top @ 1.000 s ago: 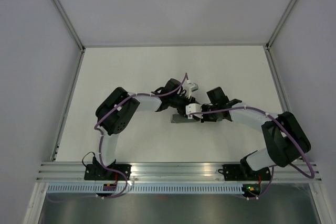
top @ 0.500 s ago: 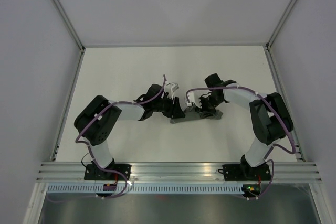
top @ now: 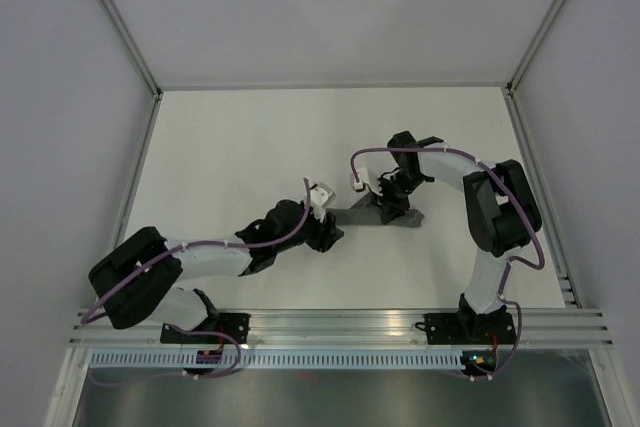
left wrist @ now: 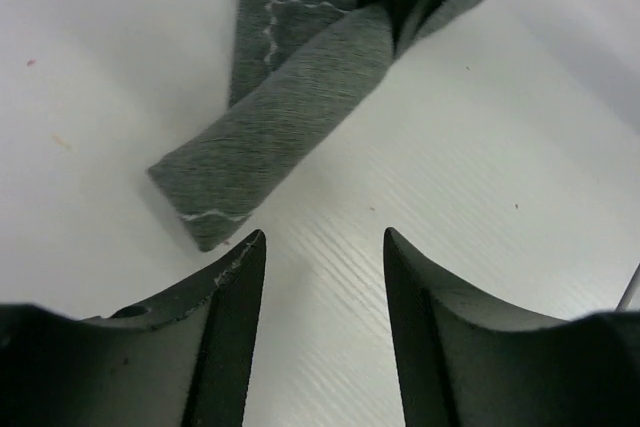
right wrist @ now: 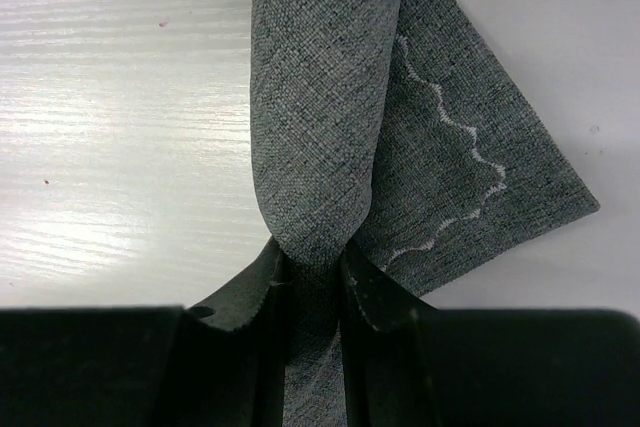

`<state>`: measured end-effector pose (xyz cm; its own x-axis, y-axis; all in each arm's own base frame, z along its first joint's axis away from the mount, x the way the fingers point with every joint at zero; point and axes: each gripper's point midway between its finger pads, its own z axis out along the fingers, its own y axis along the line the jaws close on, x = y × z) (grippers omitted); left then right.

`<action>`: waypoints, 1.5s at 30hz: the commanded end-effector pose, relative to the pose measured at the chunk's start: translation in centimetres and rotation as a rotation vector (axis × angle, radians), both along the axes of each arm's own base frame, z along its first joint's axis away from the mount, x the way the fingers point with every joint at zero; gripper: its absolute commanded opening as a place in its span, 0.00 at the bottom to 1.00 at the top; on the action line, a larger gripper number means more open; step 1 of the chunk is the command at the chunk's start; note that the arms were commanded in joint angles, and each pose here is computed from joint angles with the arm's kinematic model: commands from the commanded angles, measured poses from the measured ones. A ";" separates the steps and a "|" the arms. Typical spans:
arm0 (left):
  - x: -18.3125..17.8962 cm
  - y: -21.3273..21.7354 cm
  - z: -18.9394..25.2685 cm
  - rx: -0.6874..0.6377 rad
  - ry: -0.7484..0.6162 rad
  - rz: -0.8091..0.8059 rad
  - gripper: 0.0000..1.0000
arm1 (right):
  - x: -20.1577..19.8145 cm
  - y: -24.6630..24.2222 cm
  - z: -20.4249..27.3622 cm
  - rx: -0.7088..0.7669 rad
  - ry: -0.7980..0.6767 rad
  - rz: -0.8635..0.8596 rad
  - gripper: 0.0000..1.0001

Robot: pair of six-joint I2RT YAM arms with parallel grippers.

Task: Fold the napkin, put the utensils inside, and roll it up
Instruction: Roll the napkin with the utensil

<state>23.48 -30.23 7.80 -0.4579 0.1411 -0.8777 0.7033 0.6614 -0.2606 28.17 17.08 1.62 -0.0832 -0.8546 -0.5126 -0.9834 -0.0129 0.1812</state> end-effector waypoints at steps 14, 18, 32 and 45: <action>1.8 -7.7 0.8 0.488 -0.676 -0.239 0.68 | -1.3 -3.9 -4.5 -0.181 0.160 -0.018 0.07; 1.5 -9.6 -0.2 0.546 -0.740 -0.307 0.68 | -1.4 -4.0 -4.7 -0.185 0.173 -0.020 0.06; 3.1 -12.4 -2.0 0.667 -0.833 -0.361 0.68 | -1.2 -4.3 -4.5 -0.192 0.184 -0.033 0.06; 4.0 -12.0 -3.9 0.723 -0.764 -0.429 0.56 | -1.2 -4.8 -4.4 -0.191 0.202 -0.043 0.06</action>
<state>26.88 -41.71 4.04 0.3451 0.7369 -0.5814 0.7136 0.1963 0.6724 28.36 16.69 1.66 -0.2048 -0.8419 -0.4993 -0.9463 0.0399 0.3210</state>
